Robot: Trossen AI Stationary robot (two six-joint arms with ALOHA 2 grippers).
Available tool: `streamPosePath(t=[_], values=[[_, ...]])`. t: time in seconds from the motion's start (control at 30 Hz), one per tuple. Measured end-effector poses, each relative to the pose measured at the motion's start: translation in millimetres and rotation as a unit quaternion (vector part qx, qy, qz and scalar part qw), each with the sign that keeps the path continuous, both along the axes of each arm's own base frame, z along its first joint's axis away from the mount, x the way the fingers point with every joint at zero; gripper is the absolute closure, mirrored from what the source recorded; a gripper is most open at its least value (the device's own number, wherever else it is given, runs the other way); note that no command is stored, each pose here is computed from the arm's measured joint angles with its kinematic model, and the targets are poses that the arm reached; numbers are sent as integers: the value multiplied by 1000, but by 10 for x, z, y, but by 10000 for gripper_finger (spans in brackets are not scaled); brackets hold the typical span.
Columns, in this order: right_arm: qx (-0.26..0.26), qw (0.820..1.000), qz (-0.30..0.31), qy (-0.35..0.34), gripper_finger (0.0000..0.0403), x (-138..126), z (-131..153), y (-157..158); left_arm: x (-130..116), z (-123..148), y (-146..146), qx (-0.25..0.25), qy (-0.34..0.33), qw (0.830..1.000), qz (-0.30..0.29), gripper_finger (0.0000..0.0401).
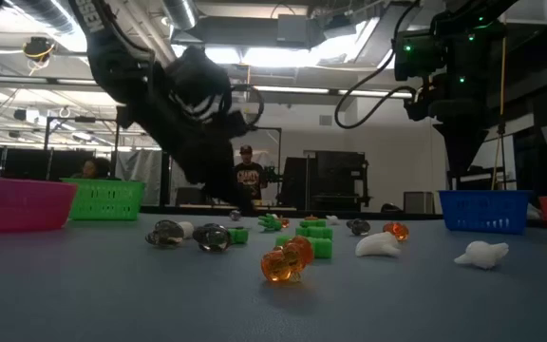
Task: Sort Halloween decoration
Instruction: Put the small black skull toy into the green basket
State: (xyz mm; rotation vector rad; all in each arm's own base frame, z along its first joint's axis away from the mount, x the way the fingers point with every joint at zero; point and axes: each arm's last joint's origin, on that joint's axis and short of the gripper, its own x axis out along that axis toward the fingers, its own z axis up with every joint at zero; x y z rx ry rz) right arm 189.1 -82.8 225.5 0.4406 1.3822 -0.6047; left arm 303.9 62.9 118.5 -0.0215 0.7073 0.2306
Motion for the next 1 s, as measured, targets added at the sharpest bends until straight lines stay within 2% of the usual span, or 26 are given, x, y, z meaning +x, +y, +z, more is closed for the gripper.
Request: streamPosePath(t=[0.37, 0.6, 0.8, 1.0], values=[[0, 1000, 0, 0, 157, 0, 0, 0, -76, 428, -18, 10, -61, 998, -3, 333], [0, 1000, 0, 0, 157, 1, 0, 0, -321, 824, -20, 34, -70, 997, 27, 333], [0, 1000, 0, -1, 157, 2, 0, -1, -674, 1054, -26, 48, -24, 997, 63, 333], [-4, 1000, 0, -10, 157, 18, 3, -8, -1028, 1142, -72, 69, 53, 991, 101, 333]])
